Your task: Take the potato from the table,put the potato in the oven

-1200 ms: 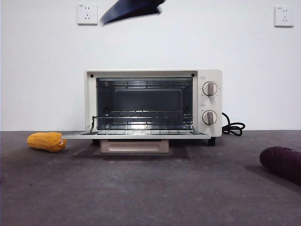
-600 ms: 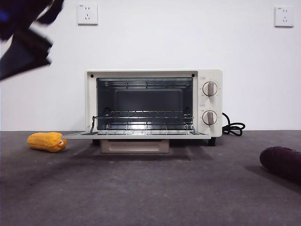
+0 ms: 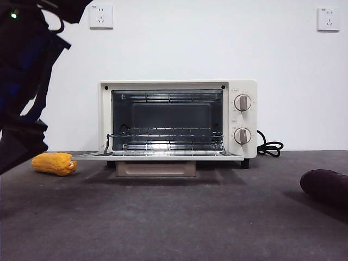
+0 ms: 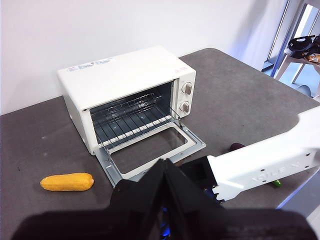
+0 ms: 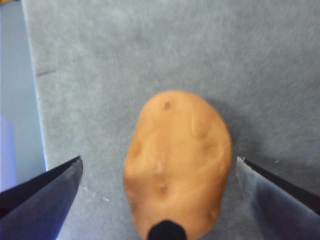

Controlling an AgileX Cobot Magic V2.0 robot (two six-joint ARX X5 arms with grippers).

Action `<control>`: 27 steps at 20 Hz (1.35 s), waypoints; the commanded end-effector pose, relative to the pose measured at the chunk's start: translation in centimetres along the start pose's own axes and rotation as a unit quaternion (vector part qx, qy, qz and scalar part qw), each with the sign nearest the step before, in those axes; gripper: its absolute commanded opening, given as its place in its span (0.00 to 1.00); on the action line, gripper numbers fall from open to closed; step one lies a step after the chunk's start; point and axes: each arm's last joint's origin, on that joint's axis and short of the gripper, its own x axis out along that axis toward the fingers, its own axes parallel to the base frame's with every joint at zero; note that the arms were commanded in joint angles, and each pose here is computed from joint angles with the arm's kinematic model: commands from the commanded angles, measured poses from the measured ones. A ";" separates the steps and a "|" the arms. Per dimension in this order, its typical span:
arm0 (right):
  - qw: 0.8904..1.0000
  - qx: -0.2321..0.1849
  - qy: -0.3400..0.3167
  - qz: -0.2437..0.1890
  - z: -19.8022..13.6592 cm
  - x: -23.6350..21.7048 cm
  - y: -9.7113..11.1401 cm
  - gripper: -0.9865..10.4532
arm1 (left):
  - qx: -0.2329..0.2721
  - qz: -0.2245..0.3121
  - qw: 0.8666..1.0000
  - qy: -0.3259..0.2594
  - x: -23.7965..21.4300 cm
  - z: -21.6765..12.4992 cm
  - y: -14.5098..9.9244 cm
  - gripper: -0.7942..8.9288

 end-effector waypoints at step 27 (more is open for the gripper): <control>0.938 0.221 0.117 -0.241 0.6 -16.2 -11.5 0.11 | 0.005 0.002 1.000 -0.001 0.0 -0.1 0.0 0.08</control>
